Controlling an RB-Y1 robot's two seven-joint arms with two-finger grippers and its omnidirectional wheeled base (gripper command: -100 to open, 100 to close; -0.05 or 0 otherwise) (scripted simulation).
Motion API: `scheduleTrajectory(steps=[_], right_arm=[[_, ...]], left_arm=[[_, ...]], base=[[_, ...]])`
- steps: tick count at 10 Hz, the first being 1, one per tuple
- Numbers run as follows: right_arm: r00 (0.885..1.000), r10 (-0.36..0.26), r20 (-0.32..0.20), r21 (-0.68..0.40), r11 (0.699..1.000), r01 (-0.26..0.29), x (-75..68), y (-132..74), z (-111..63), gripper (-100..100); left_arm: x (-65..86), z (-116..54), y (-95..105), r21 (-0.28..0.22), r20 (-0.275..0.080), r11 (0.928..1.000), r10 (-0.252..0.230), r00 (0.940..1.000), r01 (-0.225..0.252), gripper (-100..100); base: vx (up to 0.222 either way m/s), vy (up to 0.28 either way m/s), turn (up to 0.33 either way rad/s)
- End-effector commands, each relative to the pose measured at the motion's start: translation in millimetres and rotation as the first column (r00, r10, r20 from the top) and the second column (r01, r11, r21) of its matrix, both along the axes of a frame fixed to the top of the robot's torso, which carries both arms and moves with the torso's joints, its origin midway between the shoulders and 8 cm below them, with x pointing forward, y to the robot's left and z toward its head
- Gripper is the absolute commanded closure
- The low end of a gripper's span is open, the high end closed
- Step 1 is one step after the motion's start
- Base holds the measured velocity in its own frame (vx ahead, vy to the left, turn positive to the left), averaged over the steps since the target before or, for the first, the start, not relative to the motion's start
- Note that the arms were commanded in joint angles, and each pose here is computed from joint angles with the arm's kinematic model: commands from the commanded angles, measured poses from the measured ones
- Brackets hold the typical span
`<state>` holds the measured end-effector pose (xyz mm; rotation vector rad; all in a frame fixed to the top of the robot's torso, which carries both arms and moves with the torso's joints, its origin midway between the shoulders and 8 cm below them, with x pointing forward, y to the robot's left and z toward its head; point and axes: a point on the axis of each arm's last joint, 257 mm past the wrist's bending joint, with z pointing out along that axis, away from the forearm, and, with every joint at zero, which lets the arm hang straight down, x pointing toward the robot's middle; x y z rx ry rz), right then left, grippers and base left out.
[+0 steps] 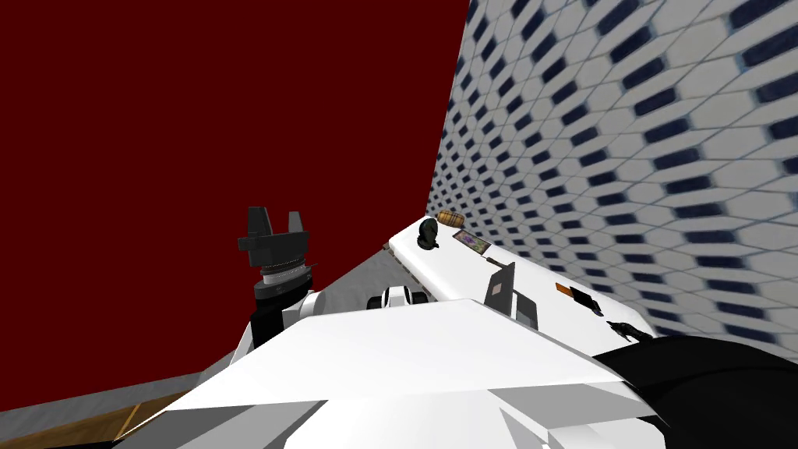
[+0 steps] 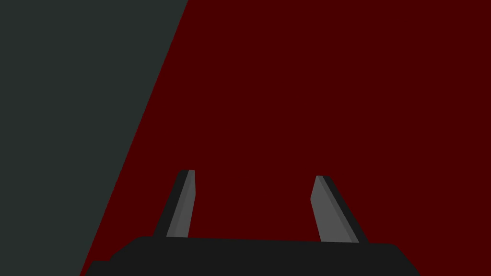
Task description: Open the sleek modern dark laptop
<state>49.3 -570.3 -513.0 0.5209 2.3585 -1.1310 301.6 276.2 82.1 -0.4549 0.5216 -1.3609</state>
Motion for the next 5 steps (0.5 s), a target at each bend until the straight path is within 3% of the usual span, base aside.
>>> scheduleTrajectory(steps=[1,5], right_arm=[[0.997,-0.013,-0.079,-0.034,0.999,0.010,-25.5,-5,-4.0,-100],[0.978,-0.026,-0.207,-0.096,0.995,0.006,-62.3,-15,-3.4,-100]], left_arm=[[0.0,0.0,0.0,0.000,0.000,1.0000,0.000,1.0000,0.000,0],[0.0,0.0,0.0,0.000,0.000,1.0000,0.000,1.0000,0.000,0]], base=[[0.055,-0.010,0.302],[0.064,-0.020,0.180]])
